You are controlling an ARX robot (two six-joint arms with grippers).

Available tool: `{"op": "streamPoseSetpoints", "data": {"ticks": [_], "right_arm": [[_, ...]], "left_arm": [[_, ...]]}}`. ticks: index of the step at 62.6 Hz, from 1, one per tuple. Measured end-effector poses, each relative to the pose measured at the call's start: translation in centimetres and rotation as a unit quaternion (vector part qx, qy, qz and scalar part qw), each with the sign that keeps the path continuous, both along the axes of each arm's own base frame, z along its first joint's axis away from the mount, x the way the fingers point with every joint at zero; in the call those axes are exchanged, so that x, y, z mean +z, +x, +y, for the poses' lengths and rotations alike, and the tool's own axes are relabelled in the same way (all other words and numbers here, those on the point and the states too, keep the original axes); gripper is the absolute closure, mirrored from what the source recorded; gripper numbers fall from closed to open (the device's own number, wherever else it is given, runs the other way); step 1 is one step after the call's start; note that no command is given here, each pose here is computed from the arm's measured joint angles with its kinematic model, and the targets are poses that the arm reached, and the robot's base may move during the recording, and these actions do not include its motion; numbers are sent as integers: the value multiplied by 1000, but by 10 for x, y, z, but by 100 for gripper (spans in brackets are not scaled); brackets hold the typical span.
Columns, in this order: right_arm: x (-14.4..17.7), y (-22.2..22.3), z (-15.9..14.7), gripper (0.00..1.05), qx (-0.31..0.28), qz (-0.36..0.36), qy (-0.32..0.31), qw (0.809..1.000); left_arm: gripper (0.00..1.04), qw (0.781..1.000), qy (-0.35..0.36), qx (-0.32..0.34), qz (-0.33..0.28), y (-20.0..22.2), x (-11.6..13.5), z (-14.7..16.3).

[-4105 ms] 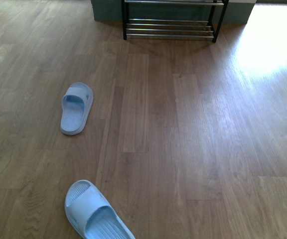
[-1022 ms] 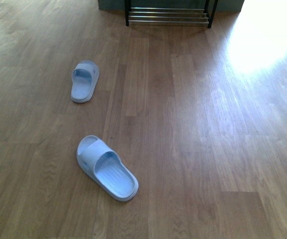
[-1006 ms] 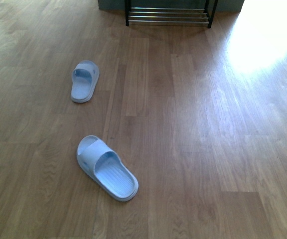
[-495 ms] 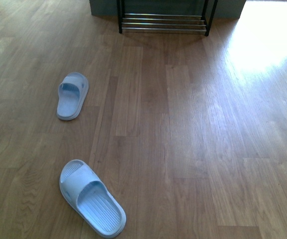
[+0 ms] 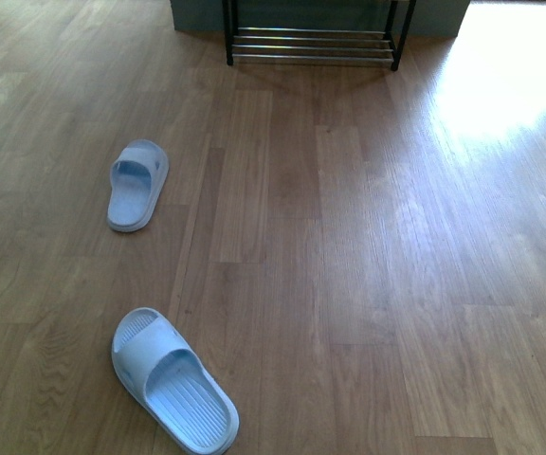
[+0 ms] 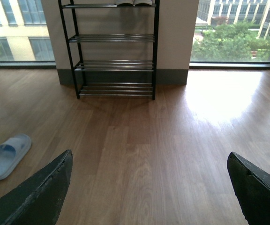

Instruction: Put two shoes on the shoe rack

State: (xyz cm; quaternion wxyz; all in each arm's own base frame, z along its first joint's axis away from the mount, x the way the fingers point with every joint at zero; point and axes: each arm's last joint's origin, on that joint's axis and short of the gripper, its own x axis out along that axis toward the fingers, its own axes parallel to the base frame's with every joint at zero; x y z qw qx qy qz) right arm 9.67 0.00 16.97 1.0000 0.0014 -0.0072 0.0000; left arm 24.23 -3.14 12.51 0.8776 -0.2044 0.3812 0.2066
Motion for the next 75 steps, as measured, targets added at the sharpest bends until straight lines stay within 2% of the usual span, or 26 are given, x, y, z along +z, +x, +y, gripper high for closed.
{"op": "streamPoseSetpoints", "data": {"ticks": [12,20,30,43,54,75], "right_arm": [[0,0,0,9,0,0,0,1000],[0,0,0,9,0,0,0,1000],[0,0,0,9,0,0,0,1000],[0,0,0,9,0,0,0,1000],[0,0,0,9,0,0,0,1000],[0,0,0,9,0,0,0,1000]], "left_arm": [[9,992,12,-70,109,46,-56,-12],[9,975,9,-106,196,67,-115,-17],[9,958,7,-140,251,85,-158,-22],[9,939,-1,-185,291,101,-210,-38],[9,922,-24,-230,311,107,-234,-59],[9,900,12,-256,353,110,-270,-68]]}}
